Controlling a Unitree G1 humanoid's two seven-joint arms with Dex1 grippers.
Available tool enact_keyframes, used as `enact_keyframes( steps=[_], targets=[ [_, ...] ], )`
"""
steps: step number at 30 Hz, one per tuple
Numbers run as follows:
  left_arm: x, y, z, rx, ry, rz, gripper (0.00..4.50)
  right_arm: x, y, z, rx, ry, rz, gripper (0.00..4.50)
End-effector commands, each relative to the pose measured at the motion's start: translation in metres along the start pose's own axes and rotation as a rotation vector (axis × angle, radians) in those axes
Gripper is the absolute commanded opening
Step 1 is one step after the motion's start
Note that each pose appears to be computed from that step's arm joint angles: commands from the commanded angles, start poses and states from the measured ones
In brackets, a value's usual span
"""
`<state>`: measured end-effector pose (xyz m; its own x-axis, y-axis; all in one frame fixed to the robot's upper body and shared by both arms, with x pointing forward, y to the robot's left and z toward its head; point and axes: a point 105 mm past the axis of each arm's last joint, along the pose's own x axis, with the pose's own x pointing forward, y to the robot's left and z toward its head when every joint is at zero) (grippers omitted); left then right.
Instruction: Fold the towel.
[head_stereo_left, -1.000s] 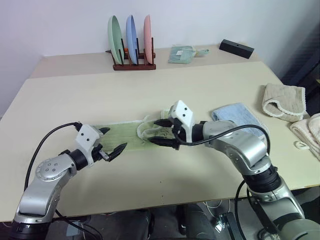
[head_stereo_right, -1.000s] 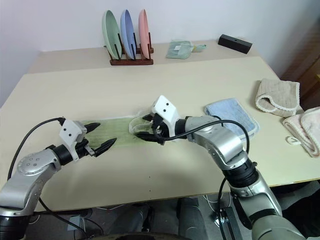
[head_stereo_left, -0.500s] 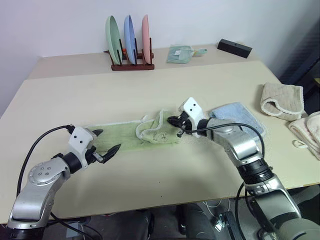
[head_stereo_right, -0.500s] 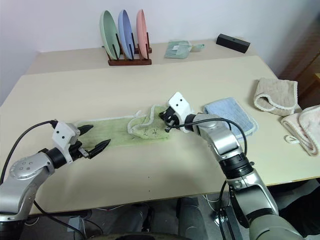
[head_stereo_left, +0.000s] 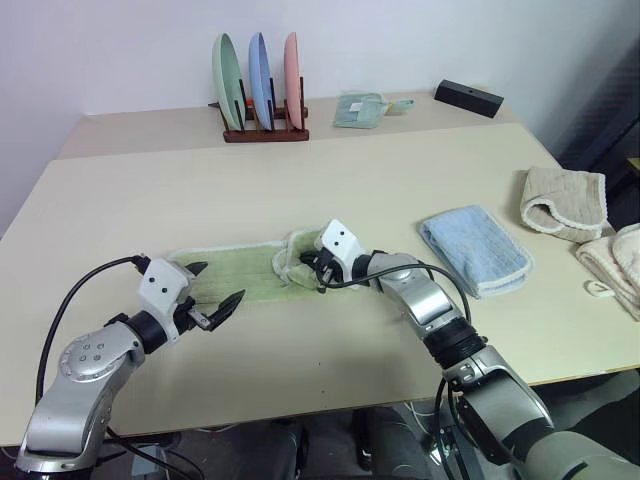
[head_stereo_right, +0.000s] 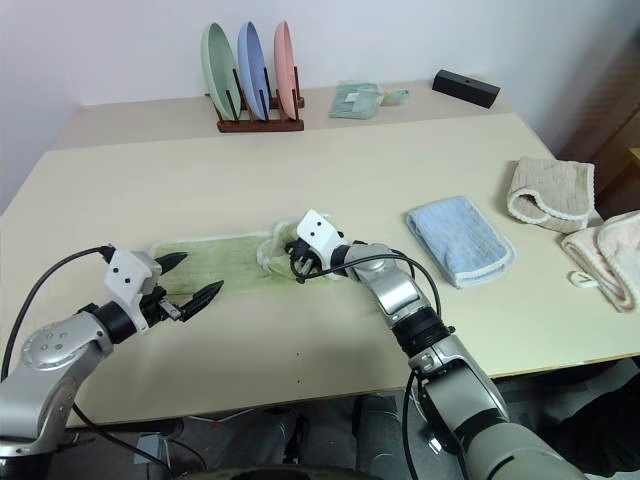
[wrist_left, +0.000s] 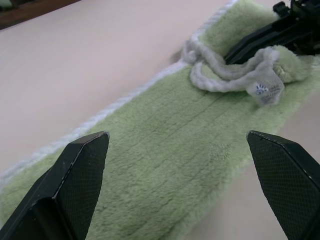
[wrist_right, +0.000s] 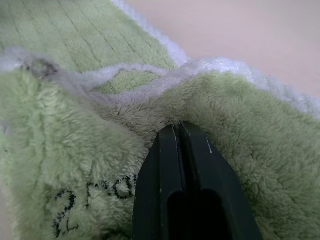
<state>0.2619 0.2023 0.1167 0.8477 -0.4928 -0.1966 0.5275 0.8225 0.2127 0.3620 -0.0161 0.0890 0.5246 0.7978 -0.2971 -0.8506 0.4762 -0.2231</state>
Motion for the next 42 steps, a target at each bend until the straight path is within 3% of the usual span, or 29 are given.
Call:
enact_keyframes(
  steps=[1, 3, 6, 8, 12, 18, 25, 29, 32, 39, 42],
  targets=[
    [-0.007, 0.003, 0.006, 0.007, -0.016, 0.032, 4.50, -0.013, -0.009, 0.036, -0.011, -0.147, -0.031, 0.10],
    [-0.014, 0.005, 0.005, -0.027, -0.023, 0.064, 4.50, -0.025, -0.009, 0.061, -0.021, -0.234, -0.006, 0.10],
    [-0.022, 0.007, 0.003, -0.081, -0.029, 0.107, 4.50, -0.040, -0.003, 0.080, -0.036, -0.283, 0.056, 1.37],
    [-0.035, 0.009, -0.006, -0.208, -0.035, 0.187, 4.50, -0.055, 0.003, 0.091, -0.135, -0.289, 0.119, 2.38],
    [-0.051, -0.001, -0.020, -0.386, -0.018, 0.247, 4.50, -0.065, 0.010, 0.095, -0.235, -0.264, 0.176, 4.39],
    [-0.070, 0.002, -0.045, -0.753, -0.051, 0.500, 4.50, -0.060, 0.010, 0.096, -0.334, -0.257, 0.180, 4.46],
    [-0.043, 0.030, -0.052, -1.063, -0.130, 0.627, 4.50, -0.052, 0.021, 0.098, -0.345, -0.292, 0.199, 4.46],
    [-0.022, 0.031, -0.052, -1.109, -0.094, 0.592, 4.50, -0.052, 0.022, 0.097, -0.347, -0.297, 0.180, 4.46],
    [-0.018, 0.039, -0.052, -1.152, -0.119, 0.620, 3.76, -0.055, 0.022, 0.095, -0.347, -0.295, 0.162, 4.50],
    [-0.014, 0.046, -0.040, -1.113, -0.158, 0.592, 0.15, -0.063, 0.025, 0.082, -0.317, -0.250, 0.144, 4.50],
    [-0.023, 0.062, -0.026, -1.051, -0.228, 0.624, 0.03, -0.071, 0.025, 0.075, -0.289, -0.227, 0.151, 4.50]
  ],
)
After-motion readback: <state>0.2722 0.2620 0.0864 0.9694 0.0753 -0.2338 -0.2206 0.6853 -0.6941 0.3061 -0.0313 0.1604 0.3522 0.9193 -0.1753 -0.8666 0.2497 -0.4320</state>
